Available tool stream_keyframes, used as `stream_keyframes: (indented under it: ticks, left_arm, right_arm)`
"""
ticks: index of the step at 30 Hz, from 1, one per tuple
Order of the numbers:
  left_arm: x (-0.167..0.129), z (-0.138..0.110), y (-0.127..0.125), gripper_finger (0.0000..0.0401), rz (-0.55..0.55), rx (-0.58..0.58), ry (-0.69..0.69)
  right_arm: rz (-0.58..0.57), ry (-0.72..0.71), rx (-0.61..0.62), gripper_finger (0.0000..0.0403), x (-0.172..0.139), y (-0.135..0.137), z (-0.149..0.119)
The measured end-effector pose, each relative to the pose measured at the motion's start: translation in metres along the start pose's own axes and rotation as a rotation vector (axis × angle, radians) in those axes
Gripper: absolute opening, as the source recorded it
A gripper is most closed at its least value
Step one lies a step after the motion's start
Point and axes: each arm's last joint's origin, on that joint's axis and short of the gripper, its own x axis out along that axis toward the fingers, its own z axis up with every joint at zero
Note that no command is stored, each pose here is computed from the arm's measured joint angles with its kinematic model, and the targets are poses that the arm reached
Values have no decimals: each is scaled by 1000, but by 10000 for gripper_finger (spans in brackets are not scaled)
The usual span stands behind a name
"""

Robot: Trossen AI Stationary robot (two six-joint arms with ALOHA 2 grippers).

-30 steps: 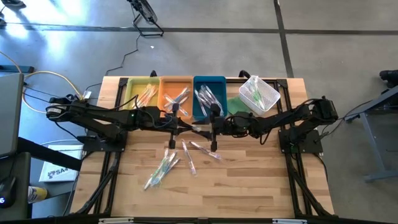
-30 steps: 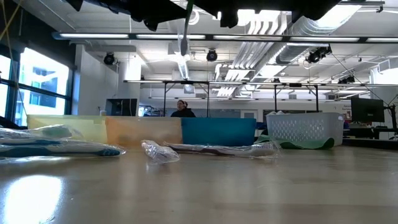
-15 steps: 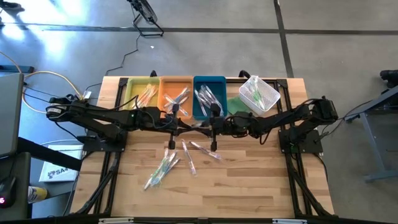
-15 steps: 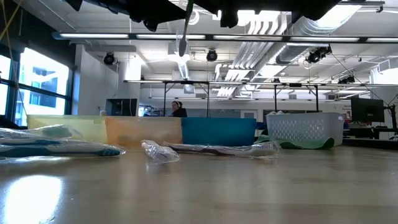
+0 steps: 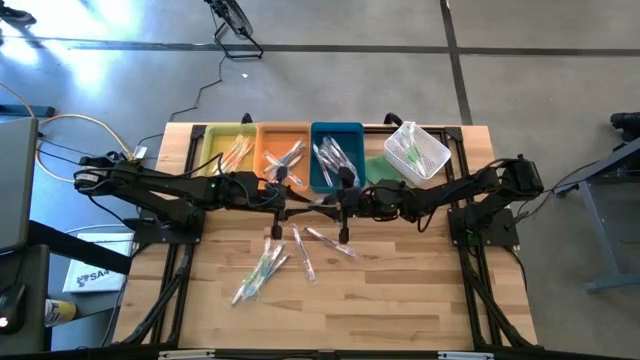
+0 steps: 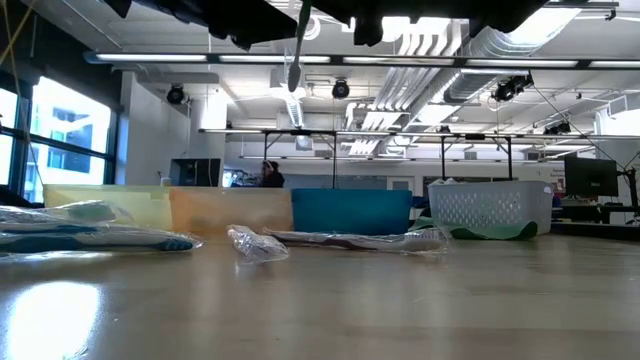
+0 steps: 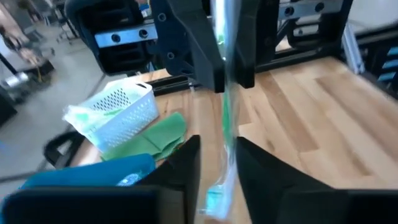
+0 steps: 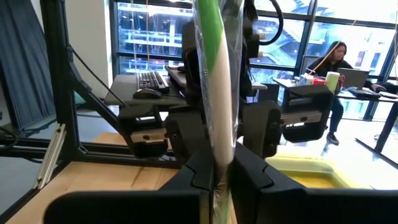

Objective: Pick & Place Toothbrushes
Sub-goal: Put the green toothbrush into the white bin

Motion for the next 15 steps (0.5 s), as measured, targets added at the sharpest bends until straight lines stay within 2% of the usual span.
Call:
stream_keyframes:
  ticks: [3, 6, 15]
  left_arm:
    - [0, 0, 0, 123, -1, 73, 0]
    - [0, 0, 0, 138, -1, 89, -1]
    - [0, -1, 0, 143, -8, 102, 13]
  right_arm:
    - [0, 0, 0, 19, 0, 0, 0]
    - [-4, 1, 0, 19, 0, 0, 0]
    - [-46, 9, 0, 19, 0, -4, -1]
